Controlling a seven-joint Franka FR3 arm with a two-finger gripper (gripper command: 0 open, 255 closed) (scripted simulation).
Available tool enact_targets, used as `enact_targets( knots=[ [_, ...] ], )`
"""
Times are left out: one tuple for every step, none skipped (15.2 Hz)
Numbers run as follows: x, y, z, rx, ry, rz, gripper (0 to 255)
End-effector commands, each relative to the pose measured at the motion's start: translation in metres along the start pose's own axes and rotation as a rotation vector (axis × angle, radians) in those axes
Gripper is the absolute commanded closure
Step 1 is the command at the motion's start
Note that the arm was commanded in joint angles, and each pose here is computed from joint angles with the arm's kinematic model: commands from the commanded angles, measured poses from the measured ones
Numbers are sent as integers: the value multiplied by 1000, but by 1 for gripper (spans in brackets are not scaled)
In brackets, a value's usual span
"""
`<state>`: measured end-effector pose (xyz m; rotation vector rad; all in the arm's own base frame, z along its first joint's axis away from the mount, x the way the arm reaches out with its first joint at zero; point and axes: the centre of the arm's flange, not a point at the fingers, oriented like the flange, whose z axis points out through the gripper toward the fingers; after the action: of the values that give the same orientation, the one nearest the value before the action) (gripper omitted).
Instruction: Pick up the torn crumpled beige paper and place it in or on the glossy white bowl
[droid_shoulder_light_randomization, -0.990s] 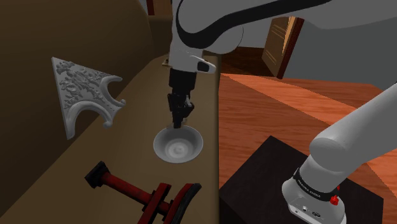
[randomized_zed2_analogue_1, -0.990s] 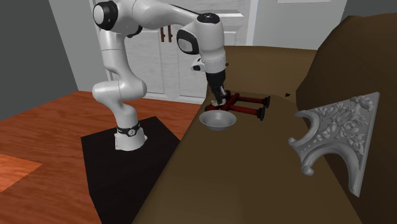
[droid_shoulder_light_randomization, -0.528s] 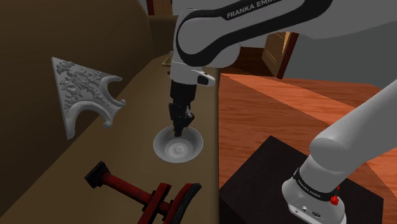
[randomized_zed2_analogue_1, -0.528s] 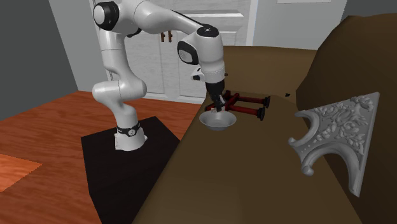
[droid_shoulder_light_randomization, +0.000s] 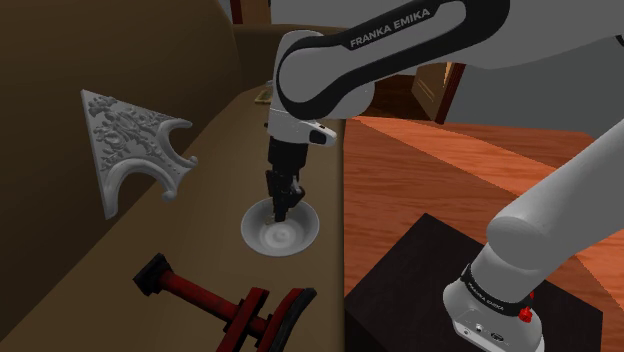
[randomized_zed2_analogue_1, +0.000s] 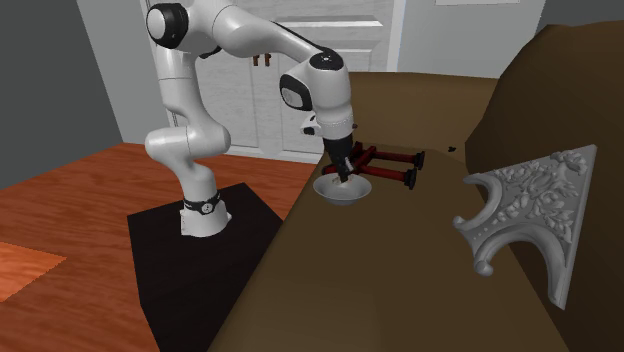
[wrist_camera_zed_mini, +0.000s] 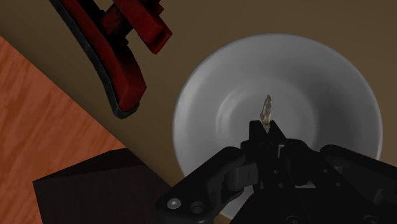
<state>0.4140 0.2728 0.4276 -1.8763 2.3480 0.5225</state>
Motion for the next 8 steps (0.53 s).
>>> enact_targets(
  knots=[
    [0, 0, 0, 0, 0, 0, 255],
    [0, 0, 0, 0, 0, 0, 255],
    [0, 0, 0, 0, 0, 0, 255],
    [0, 0, 0, 0, 0, 0, 0],
    [0, 0, 0, 0, 0, 0, 0],
    [0, 0, 0, 0, 0, 0, 0],
    [0, 0, 0, 0, 0, 0, 0],
    [0, 0, 0, 0, 0, 0, 0]
  ],
)
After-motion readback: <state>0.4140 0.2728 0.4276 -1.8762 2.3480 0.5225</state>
